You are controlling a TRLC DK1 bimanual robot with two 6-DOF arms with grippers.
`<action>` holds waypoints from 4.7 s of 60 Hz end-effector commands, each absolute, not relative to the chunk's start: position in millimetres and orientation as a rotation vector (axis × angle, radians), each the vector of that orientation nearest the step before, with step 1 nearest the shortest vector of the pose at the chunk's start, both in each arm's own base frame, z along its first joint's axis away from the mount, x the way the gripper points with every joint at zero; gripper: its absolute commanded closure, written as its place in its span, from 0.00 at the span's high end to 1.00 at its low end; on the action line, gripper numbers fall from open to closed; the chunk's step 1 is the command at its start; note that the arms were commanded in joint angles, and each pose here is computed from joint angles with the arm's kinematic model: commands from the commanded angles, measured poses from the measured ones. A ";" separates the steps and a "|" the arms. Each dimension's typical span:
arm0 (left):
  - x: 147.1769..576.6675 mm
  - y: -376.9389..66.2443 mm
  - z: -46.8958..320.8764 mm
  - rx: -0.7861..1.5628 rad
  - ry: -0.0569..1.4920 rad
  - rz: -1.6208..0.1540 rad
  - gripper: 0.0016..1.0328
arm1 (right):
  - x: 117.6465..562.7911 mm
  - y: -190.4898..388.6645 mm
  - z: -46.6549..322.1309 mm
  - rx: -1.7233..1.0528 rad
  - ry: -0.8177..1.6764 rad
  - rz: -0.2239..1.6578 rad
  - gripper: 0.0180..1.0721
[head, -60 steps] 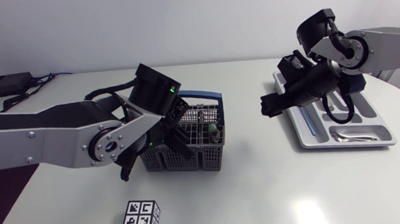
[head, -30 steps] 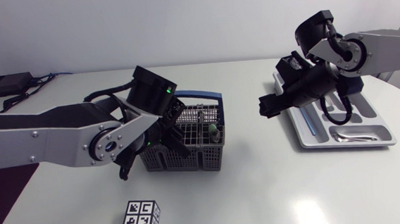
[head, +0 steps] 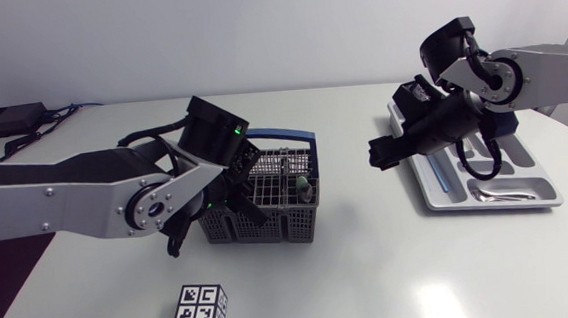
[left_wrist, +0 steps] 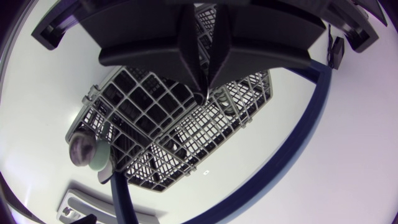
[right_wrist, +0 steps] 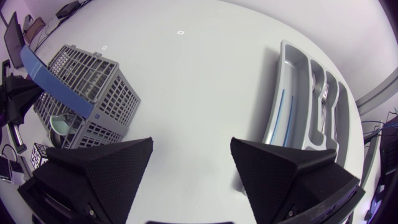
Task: Transfer all utensils from the basket to the drawer tray.
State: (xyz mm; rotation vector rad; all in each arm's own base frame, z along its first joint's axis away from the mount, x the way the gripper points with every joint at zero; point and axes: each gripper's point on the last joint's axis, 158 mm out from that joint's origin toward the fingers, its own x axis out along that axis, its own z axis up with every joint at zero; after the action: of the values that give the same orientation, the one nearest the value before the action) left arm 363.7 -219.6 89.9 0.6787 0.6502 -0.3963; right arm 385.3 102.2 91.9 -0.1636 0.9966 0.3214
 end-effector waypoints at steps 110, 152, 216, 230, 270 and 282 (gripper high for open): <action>303.2 -246.0 260.7 0.067 0.537 -0.678 0.03 | 283.5 208.6 217.9 -0.309 0.571 0.717 0.85; 302.0 -284.9 227.2 -0.118 0.903 -0.856 0.03 | 281.1 280.5 213.9 -0.459 0.520 0.846 0.63; 299.0 -278.1 246.0 -0.165 0.882 -0.881 0.13 | 273.3 293.6 197.5 -0.497 0.551 0.902 0.05; 306.2 -271.3 279.8 -0.214 0.775 -0.892 0.49 | 260.5 287.0 195.2 -0.484 0.571 0.938 0.05; 325.9 -243.5 273.6 -0.115 0.636 -0.826 0.57 | 283.2 113.6 166.7 -0.423 0.666 0.856 0.05; 321.9 -245.6 244.9 -0.008 0.658 -0.804 0.57 | 292.4 54.9 133.4 -0.468 0.714 0.832 0.05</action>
State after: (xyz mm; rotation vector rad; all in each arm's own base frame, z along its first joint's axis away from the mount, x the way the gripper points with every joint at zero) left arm 327.5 -240.5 264.3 -0.0801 0.6452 -0.7914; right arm 294.7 73.9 158.1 -0.4262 0.6817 0.7993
